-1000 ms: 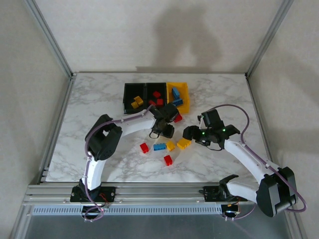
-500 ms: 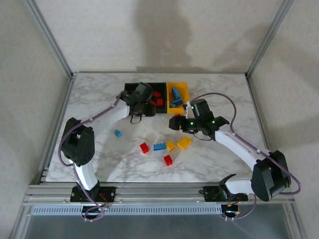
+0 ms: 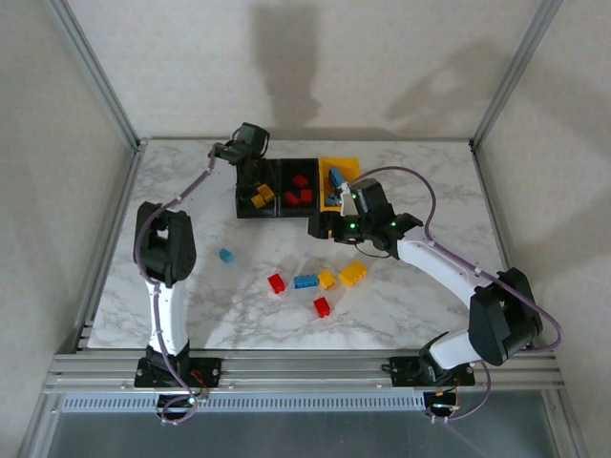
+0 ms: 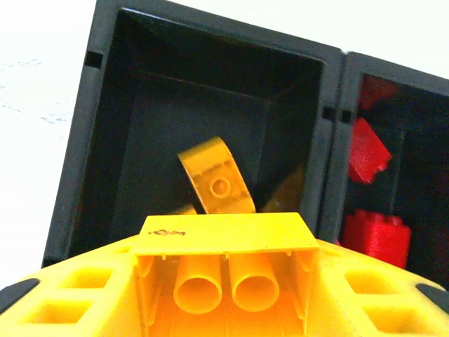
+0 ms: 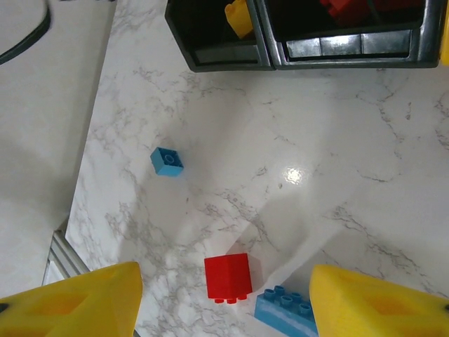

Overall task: Sort the legos into containers by color
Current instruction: Place the lego in the container.

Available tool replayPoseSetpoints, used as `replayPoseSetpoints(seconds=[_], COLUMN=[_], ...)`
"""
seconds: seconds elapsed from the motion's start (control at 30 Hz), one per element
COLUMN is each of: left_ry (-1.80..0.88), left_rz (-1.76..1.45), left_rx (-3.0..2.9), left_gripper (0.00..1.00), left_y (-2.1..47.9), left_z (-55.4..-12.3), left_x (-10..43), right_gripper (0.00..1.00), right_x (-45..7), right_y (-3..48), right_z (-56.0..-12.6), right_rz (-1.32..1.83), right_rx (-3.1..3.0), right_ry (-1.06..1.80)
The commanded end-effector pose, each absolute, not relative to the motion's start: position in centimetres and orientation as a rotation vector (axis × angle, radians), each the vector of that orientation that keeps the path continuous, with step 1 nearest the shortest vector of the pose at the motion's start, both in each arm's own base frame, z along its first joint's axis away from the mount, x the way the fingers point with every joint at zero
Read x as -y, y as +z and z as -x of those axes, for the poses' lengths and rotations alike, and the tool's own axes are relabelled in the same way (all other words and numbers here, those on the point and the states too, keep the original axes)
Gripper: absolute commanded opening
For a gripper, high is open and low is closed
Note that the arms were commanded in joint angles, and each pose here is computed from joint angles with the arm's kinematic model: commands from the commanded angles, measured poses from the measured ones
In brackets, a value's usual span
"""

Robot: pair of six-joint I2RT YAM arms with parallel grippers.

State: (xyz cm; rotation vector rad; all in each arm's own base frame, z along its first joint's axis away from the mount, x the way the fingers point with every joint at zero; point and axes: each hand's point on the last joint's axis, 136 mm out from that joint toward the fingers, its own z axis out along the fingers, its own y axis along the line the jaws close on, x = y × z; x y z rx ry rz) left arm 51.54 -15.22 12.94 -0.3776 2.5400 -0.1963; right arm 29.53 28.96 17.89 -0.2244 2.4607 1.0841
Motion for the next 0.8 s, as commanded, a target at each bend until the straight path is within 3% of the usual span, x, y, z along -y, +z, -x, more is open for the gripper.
replayPoseSetpoints(seconds=[0.0, 0.33, 0.77], left_ry=[-0.143, -0.098, -0.114], left_rz=[0.465, 0.545, 0.585], left_rx=[-2.53, -2.551, -2.563], left_gripper=[0.47, 0.5, 0.62], left_y=[12.4, 9.2, 7.8], left_z=[-52.9, -55.1, -55.0], left_x=[14.4, 13.9, 14.1], right_gripper=[0.64, 0.64, 0.64], right_x=[-29.4, -29.0, -28.5], right_y=[18.4, 18.2, 18.4], right_z=[-29.4, -29.2, -28.9], right_rz=[0.231, 0.236, 0.23], right_rx=[-2.442, -2.448, -2.439], right_ry=[1.108, 1.082, 1.071])
